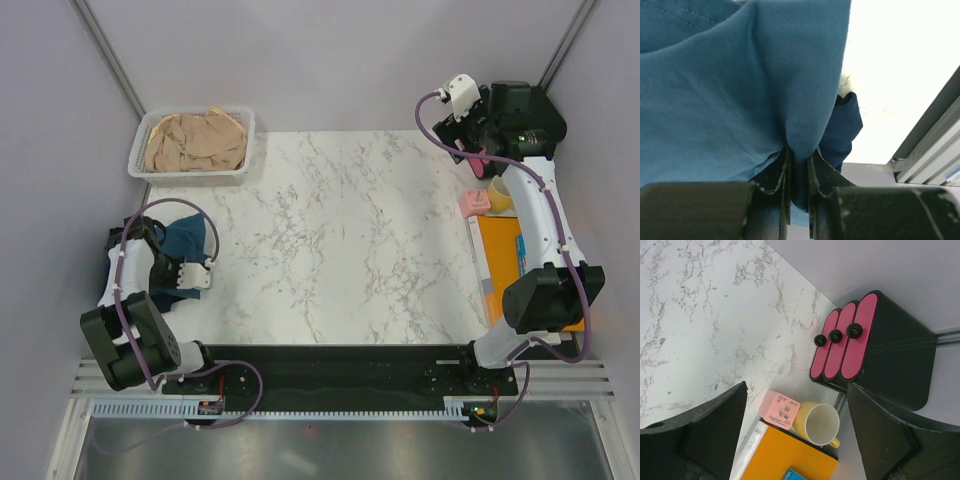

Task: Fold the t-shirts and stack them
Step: Put the neatly folded tshirt into the corner of the board with the left arm

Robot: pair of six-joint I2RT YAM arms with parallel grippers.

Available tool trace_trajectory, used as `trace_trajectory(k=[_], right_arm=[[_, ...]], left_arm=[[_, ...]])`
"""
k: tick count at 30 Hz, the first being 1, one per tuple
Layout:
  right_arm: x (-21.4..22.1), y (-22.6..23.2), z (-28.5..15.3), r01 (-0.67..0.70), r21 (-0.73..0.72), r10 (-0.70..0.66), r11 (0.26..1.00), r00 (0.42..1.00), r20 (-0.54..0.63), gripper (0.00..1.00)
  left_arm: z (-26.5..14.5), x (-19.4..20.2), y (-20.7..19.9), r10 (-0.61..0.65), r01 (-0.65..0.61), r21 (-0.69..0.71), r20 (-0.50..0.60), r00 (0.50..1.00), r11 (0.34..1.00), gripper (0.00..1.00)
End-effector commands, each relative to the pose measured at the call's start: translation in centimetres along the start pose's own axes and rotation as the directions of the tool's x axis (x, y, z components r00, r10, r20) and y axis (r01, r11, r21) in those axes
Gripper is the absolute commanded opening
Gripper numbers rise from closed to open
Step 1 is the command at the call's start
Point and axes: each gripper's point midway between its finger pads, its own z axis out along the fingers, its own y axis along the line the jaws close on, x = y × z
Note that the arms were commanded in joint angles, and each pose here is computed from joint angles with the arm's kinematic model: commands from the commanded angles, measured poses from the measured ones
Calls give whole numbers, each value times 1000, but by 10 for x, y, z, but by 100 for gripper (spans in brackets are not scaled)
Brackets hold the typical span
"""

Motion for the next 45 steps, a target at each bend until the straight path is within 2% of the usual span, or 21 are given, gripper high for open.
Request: trace_trajectory(k=[1, 4, 5, 8, 21, 24, 27, 29, 30, 31, 32, 33, 35, 36, 38, 39, 41, 42, 43, 44, 45], right_arm=[[-6, -5, -13, 7, 31, -8, 999, 1000, 15, 89], [-4, -5, -13, 10, 32, -11, 999, 1000, 9, 88], [-4, -5, -13, 10, 33, -11, 999, 1000, 8, 89], [-4, -4, -13, 11, 34, -11, 999, 1000, 5, 89], [-4, -7, -11, 15, 45, -15, 999, 1000, 0, 90], [-7, -7, -9, 11, 41, -11, 999, 1000, 7, 90], [-9, -8, -10, 14, 48, -14, 999, 1000, 9, 91], [-8, -6, -9, 11, 42, -12, 999, 1000, 6, 93], [-6, -4, -8, 5, 33, -6, 999, 1000, 5, 94], [-4, 3, -7, -4, 9, 4, 1000, 1000, -1, 95], [-2, 9, -7, -5, -16, 5, 1000, 1000, -2, 98], [-1, 20, -6, -5, -60, 5, 998, 1000, 1, 98], [4, 35, -5, -18, -113, 15, 993, 1000, -28, 98], [5, 39, -4, -30, -124, 26, 992, 999, -36, 98], [7, 45, -4, -72, -130, 65, 989, 996, -59, 98], [8, 43, -5, -88, -122, 81, 989, 995, -62, 98], [7, 41, -7, -144, -92, 138, 985, 988, -70, 98], [6, 39, -7, -175, -72, 170, 982, 983, -67, 98], [5, 35, -7, -193, -48, 190, 980, 979, -67, 98], [5, 35, -9, -213, -44, 210, 976, 975, -67, 98], [6, 37, -9, -217, -47, 214, 975, 975, -67, 98]], left_arm=[[8, 17, 11, 90, -91, -9, -59, 994, 996, 3], [12, 23, 7, 76, -75, 19, -70, 995, 997, 42], [12, 24, 6, 76, -75, 23, -70, 995, 997, 66], [8, 22, 3, 81, -79, 22, -60, 995, 997, 99], [-32, 2, -30, 84, -83, 14, -36, 996, 996, 100], [-32, 2, -28, 48, -48, -7, -33, 998, 999, 100], [-51, 6, -12, -77, 75, -73, -26, 997, 994, 100], [-83, -3, 21, -138, 151, -210, 74, 988, 966, 100], [-95, -18, 35, -207, 253, -255, 196, 959, 933, 100], [-109, -23, 51, -229, 302, -302, 256, 939, 904, 100], [-146, -22, 74, -238, 352, -394, 310, 920, 849, 100], [-161, -38, 89, -283, 470, -375, 455, 844, 799, 100], [-221, -44, 125, -258, 579, -447, 593, 762, 682, 99], [-240, -59, 133, -288, 692, -352, 722, 629, 630, 100], [-282, -66, 158, -239, 766, -313, 825, 513, 561, 100], [-296, -79, 161, -273, 827, -162, 895, 353, 538, 99], [-319, -87, 178, -262, 859, -47, 943, 206, 509, 100], [-325, -99, 178, -308, 858, 98, 949, 73, 504, 99], [-325, -103, 184, -330, 851, 152, 944, 27, 503, 100], [-328, -117, 189, -334, 836, 176, 942, 9, 519, 100], [-322, -119, 194, -358, 854, 187, 934, 0, 486, 100]])
